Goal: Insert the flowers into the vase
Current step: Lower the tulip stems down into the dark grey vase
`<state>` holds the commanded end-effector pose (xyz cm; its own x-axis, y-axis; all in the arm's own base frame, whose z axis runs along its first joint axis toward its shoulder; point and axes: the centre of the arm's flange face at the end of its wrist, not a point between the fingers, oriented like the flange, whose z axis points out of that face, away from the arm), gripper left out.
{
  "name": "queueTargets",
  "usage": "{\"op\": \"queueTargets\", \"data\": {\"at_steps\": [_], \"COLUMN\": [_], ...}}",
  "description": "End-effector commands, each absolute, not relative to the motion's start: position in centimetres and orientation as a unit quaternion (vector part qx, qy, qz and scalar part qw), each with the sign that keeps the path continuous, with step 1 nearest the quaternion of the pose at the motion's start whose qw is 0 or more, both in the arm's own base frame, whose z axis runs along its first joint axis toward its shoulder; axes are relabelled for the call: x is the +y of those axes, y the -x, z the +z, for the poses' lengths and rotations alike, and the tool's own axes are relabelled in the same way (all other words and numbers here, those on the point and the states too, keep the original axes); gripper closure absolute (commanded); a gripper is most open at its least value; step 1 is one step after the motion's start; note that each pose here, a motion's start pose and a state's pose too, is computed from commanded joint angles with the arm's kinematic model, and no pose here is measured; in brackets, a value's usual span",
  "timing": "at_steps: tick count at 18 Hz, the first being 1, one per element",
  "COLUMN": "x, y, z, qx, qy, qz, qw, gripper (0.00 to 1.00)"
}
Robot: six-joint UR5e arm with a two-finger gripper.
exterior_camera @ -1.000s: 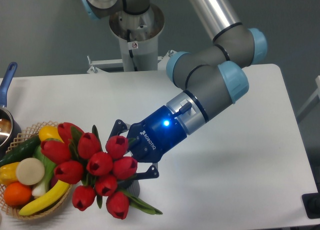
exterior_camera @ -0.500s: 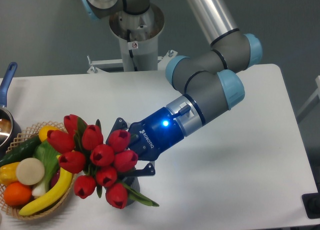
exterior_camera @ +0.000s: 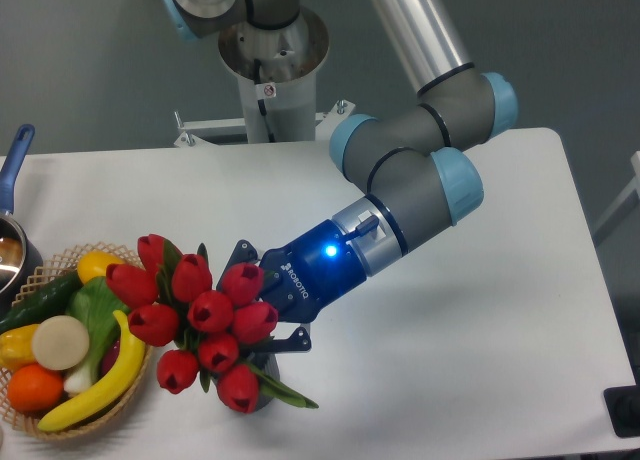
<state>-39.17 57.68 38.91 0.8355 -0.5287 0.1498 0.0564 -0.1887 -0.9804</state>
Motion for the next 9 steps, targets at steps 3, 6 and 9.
{"op": "queueTargets", "data": {"at_steps": [3,6,9], "x": [57.4,57.2,56.5], "y": [39.0,38.5,37.7], "z": [37.9,36.1,33.6], "qx": [0.163,0.178,0.189], "qy": [0.734,0.737,0.737], "qz": [-0.236,-0.223,-0.216], "qw": [0.616,0.613,0.611], "gripper": [0.89,0.87,0.85]}}
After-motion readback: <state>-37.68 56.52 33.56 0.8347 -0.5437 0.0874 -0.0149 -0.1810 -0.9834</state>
